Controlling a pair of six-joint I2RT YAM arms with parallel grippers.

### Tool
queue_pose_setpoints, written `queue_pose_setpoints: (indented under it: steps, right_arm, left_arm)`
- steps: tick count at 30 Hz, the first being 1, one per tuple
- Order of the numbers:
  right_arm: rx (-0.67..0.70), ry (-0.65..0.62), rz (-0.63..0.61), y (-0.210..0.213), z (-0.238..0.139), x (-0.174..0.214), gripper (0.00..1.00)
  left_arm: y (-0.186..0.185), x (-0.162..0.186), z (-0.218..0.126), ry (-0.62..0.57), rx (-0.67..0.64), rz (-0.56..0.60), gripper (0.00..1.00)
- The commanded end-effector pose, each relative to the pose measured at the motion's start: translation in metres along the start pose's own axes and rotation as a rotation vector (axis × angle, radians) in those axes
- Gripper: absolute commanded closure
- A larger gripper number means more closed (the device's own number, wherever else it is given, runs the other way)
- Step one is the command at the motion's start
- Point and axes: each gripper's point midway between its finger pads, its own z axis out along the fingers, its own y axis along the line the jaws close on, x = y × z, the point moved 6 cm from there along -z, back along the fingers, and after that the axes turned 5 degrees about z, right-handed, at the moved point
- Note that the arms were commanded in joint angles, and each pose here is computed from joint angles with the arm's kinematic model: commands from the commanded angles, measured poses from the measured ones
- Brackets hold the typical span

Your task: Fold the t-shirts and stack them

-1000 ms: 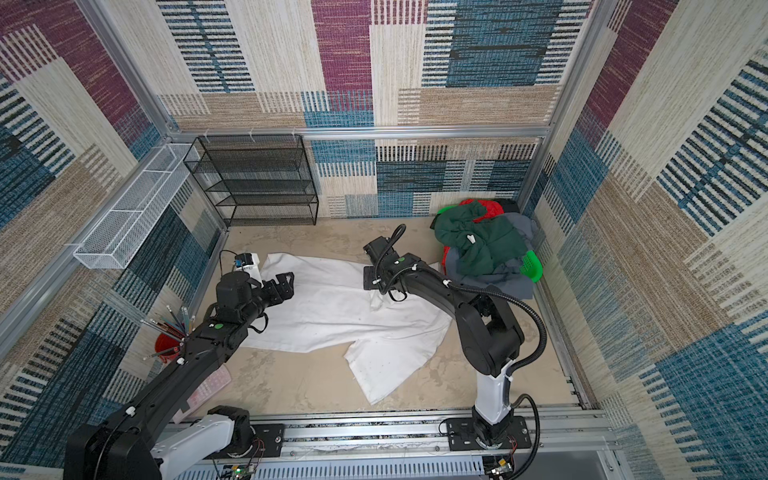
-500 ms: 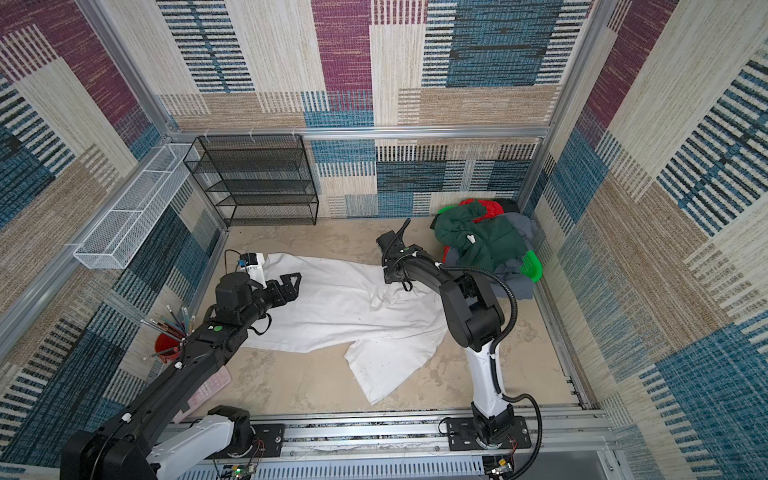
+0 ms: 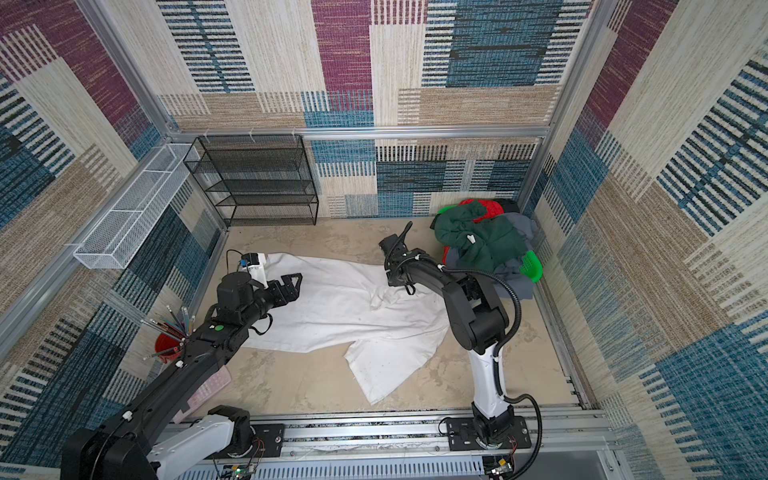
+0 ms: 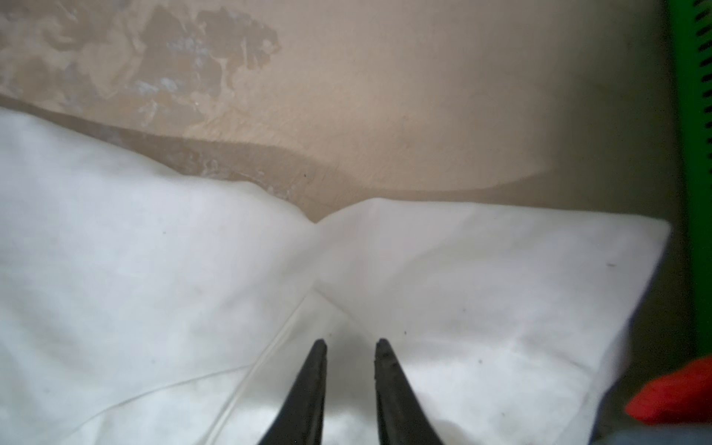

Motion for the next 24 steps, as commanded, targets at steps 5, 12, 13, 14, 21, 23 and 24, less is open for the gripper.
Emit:
queue_pose_setpoints:
  steps: [5,12,13,14,21,23,24]
  right_arm:
    - [-0.042,-0.05,0.033,-0.001,-0.01,-0.003,0.89]
    - [-0.145,-0.034,0.054,0.015,-0.006,-0.009,0.48]
    - [-0.139,-0.032,0.05,0.016,-0.003,-0.01,0.44]
    - [-0.12,-0.027,0.045,0.016,0.001,-0.011,0.4]
    - [-0.045,0.039,-0.016,0.017,0.031,-0.004,0.45]
    - [-0.045,0.028,-0.011,0.016,0.028,-0.006,0.49]
    - [-0.045,0.024,-0.011,0.016,0.026,-0.006,0.52]
  left_arm:
    - [-0.005,-0.008,0.003,-0.031,0.023,-0.013,0.09]
    - [-0.006,-0.006,0.006,-0.024,0.032,-0.014,0.09]
    - [-0.006,-0.006,0.006,-0.023,0.032,-0.014,0.09]
    - [-0.006,-0.006,0.006,-0.023,0.03,-0.014,0.09]
    - [-0.005,-0.005,0.007,-0.013,0.019,-0.004,0.09]
    - [-0.005,-0.005,0.008,-0.011,0.016,-0.002,0.09]
    - [-0.005,-0.005,0.008,-0.011,0.016,-0.002,0.09]
